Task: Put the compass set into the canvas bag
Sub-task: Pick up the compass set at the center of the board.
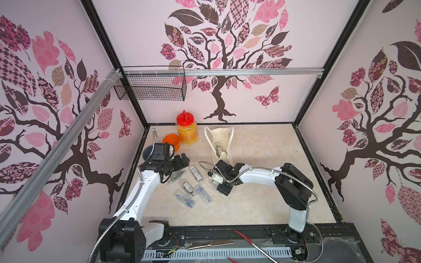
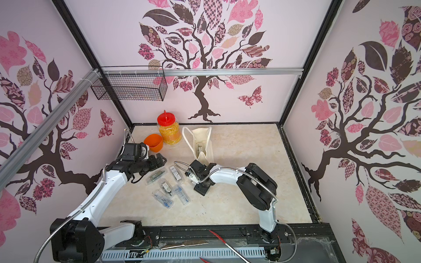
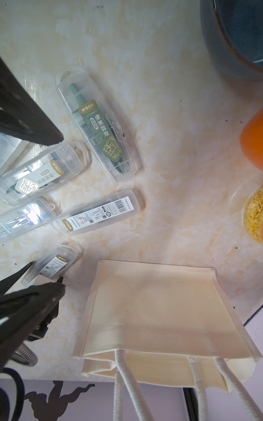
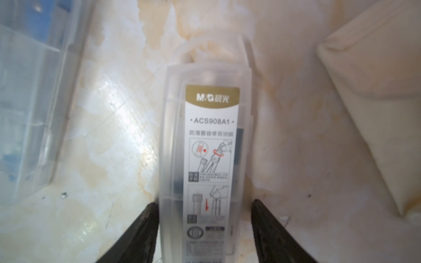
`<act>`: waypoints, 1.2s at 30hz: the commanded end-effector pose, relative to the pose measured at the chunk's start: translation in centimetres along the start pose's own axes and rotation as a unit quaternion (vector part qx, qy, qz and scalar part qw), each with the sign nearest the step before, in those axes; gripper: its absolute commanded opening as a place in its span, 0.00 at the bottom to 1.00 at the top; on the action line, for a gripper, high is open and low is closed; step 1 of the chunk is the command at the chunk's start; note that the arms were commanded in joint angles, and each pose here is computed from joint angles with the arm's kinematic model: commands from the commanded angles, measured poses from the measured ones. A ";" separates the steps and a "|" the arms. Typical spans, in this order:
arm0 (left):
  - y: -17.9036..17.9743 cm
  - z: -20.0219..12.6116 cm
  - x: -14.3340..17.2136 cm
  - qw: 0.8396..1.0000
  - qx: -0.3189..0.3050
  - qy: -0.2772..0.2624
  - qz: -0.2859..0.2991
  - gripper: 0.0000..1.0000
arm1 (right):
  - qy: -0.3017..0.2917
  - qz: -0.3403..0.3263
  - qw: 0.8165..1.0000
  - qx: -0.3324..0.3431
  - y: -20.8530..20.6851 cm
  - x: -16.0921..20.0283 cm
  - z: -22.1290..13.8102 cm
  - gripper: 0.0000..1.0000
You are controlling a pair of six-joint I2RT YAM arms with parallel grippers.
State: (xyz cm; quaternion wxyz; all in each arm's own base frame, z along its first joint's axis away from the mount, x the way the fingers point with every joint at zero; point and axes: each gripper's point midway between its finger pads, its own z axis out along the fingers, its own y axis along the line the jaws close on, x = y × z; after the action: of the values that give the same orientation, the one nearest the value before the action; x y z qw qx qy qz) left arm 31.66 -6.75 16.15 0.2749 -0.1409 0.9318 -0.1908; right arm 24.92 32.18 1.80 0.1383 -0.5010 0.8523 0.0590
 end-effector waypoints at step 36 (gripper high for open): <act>0.1 0.2 0.4 1.000 0.004 0.003 0.003 0.98 | -0.200 0.061 0.977 0.045 -1.3 -4.1 -15.8 0.47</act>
State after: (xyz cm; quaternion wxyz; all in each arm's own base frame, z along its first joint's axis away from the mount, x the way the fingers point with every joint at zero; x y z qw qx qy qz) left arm 31.64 -6.80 16.25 0.2760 -0.1403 0.9312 -0.1926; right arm 24.74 31.12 14.72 0.2845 -0.4307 0.8482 0.1189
